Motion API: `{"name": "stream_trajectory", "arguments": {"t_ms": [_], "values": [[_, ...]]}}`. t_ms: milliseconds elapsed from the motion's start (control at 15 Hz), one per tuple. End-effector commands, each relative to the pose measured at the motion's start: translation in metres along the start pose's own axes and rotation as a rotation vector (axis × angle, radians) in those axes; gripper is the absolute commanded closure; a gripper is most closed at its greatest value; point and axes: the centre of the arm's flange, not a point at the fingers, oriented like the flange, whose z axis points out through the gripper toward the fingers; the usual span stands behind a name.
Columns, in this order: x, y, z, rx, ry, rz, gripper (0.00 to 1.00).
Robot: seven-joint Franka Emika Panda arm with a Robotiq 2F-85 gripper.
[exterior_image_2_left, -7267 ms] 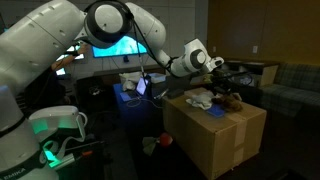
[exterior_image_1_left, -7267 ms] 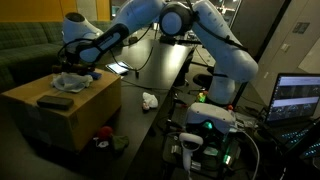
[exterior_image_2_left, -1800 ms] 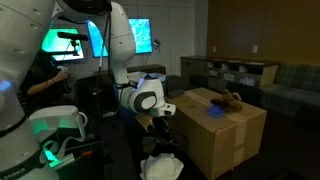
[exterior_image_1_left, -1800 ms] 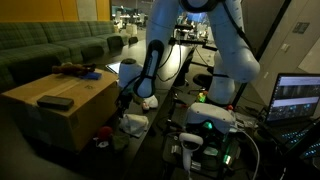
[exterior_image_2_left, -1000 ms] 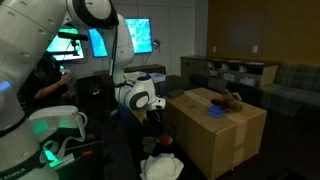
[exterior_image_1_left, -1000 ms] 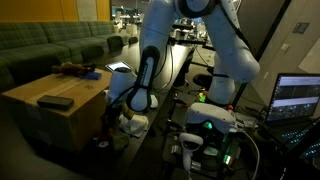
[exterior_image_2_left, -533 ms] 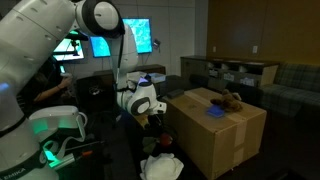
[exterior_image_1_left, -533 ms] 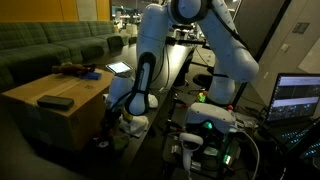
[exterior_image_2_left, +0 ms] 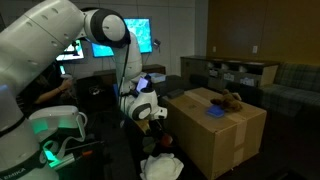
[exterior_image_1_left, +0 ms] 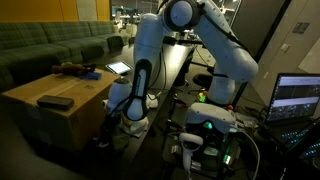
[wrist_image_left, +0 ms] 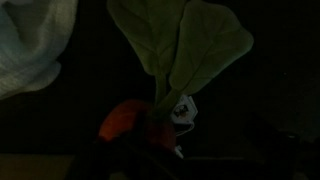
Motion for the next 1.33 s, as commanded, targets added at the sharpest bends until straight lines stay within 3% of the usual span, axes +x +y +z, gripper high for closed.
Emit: {"name": "stream_trajectory", "arguments": {"t_ms": [0,1200,1267], "values": [[0.010,0.007,0.011,0.002,0.048,-0.007,0.00],[0.014,0.041,0.031,-0.101,0.122,-0.077,0.00],[0.014,0.043,0.032,-0.105,0.126,-0.076,0.13]]}}
